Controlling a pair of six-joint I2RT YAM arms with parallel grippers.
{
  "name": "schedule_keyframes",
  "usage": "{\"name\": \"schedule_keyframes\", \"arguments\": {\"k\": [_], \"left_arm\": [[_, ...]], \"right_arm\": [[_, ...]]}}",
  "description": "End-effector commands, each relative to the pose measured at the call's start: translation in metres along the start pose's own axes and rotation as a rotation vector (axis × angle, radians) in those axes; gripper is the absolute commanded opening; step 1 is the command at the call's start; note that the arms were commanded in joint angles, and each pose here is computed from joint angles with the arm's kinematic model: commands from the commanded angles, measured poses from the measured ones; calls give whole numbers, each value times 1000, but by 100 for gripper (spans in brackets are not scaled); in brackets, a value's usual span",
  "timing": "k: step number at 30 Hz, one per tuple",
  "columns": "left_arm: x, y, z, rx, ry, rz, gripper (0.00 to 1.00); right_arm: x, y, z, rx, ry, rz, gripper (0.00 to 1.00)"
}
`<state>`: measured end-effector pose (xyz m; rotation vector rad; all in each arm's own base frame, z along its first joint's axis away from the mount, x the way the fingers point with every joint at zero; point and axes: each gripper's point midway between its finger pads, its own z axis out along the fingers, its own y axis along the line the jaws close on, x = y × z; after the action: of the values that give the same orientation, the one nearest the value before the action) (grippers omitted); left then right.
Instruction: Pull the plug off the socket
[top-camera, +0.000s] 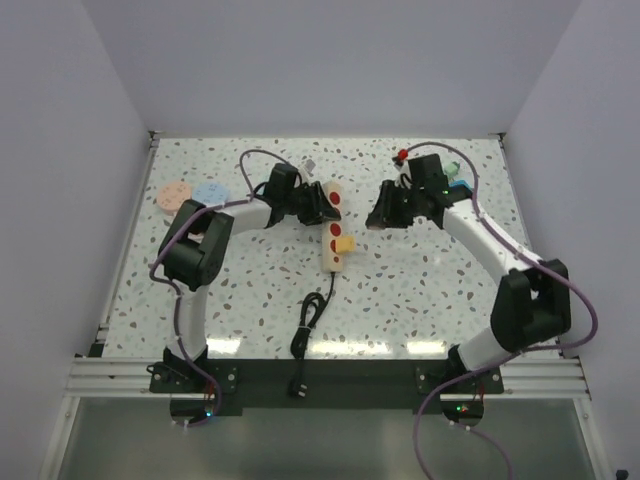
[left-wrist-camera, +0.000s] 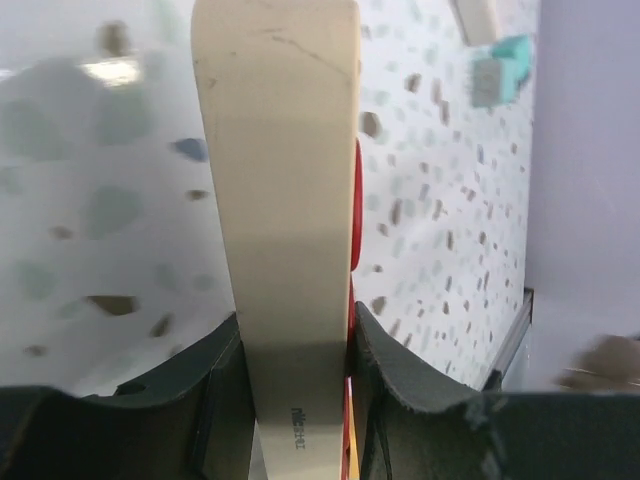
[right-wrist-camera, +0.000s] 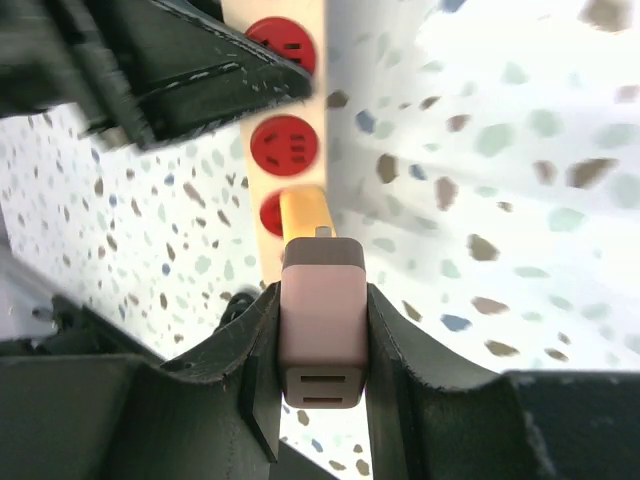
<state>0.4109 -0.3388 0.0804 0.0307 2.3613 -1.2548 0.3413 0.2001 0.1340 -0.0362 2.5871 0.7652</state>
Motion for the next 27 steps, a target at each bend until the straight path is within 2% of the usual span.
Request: {"name": "schedule_keyframes", "arguments": {"k": [1, 6, 13, 14, 17, 18, 21, 23, 25, 26, 27], "left_arm": [[-9, 52, -10, -143, -9, -13, 0], [-15, 42, -12, -112, -20, -8, 0], [-25, 10, -20, -24, -40, 7, 0], [-26, 3, -22, -9, -40, 11, 0], [-27, -9, -28, 11, -37, 31, 0], [-26, -11, -29, 18, -33, 34, 0], [-22, -16, -33, 34, -19, 49, 0], [-22, -19, -38, 34, -22, 64, 0], [-18, -15, -39, 21, -14, 68, 0], [-17, -13, -40, 12, -10, 66, 0], [-14, -11, -40, 7, -6, 63, 0]], "right_arm": [[-57, 8, -52, 29, -317, -5, 0], [-70, -20, -49, 95, -333, 84, 0], [-148, -123, -52, 312, -555, 399, 0], [-151, -146, -39, 368, -556, 474, 0], [-176, -174, -35, 396, -613, 588, 0], [-168, -207, -23, 466, -576, 656, 0], [-195, -225, -22, 457, -626, 698, 0], [-205, -235, -10, 441, -635, 727, 21], [-218, -243, 2, 411, -627, 735, 29], [-222, -245, 4, 411, -630, 737, 39], [-224, -246, 7, 410, -625, 736, 42]]}}
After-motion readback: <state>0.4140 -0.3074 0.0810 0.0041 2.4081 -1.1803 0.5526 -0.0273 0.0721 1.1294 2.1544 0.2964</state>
